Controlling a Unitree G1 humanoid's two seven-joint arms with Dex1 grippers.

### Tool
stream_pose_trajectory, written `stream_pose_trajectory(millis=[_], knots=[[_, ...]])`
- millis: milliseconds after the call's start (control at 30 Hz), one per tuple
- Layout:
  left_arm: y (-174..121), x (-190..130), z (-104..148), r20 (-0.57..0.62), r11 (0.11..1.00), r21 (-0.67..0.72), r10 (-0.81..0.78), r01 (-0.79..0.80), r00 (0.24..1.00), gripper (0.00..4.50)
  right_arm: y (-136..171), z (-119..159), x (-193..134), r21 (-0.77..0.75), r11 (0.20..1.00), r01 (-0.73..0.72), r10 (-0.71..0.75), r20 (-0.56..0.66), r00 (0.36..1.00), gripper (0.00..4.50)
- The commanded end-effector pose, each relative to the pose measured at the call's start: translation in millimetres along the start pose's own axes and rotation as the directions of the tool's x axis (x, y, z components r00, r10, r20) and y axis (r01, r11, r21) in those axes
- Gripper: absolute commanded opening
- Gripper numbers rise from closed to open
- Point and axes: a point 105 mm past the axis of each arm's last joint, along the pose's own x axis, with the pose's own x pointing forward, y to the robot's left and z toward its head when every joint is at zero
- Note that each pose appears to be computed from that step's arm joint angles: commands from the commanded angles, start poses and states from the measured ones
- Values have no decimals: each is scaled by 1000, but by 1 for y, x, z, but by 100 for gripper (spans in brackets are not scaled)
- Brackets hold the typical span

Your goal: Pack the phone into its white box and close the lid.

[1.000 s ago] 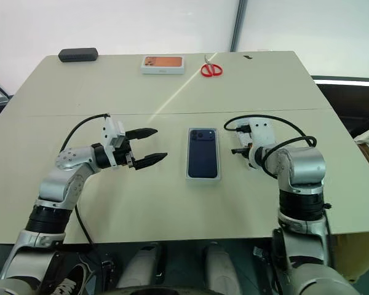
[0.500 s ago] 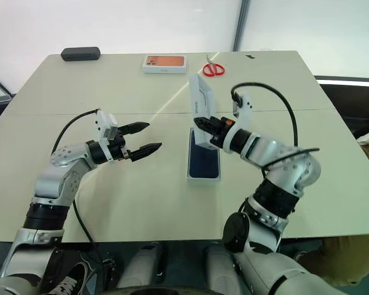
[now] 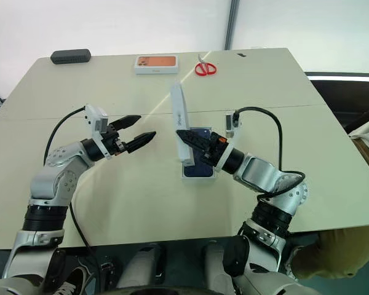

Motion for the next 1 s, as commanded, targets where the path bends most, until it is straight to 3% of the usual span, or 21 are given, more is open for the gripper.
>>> stream_pose_trajectory(millis=[33, 167, 200, 300, 500, 600, 700, 867, 900, 933, 1000], knots=[[-7, 0, 10, 34, 1000, 16, -19, 18, 999, 450, 6, -9, 3, 51, 999, -8, 9, -12, 1000, 3], [-7, 0, 9, 33, 1000, 15, -13, 13, 999, 450, 8, -16, 10, 110, 994, -6, 10, -33, 999, 3], [-7, 0, 9, 34, 1000, 13, -12, 12, 999, 425, 7, -18, 13, 120, 993, -2, 6, -39, 999, 1], [-12, -1, 8, 38, 999, -19, -36, 37, 999, 321, -5, -24, 13, 157, 987, 41, -32, -56, 998, 0], [-25, 0, -8, 15, 998, -52, -35, 36, 999, 5, -18, -35, 16, 188, 979, 80, -67, -77, 995, 0], [-32, 5, -17, -4, 998, -48, -37, 37, 999, 1, -30, -32, 17, 189, 974, 126, -116, -60, 991, 0], [-45, 10, -28, -26, 996, -66, -64, 62, 998, 0, -48, -26, 10, 174, 964, 200, -198, -30, 980, 100], [-52, 20, -36, -29, 993, -91, -74, 71, 997, 0, -53, -14, 1, 104, 968, 226, -227, -4, 974, 359], [-53, 26, -36, -23, 992, -100, -78, 76, 997, 0, -50, 0, -4, 53, 973, 226, -228, 25, 973, 409], [-55, 31, -37, -20, 991, -102, -84, 81, 996, 0, -46, 15, -8, 0, 974, 224, -224, 56, 973, 446], [-58, 39, -38, -16, 990, -105, -95, 93, 995, 0, -34, 35, -16, -129, 970, 208, -199, 79, 977, 446]])
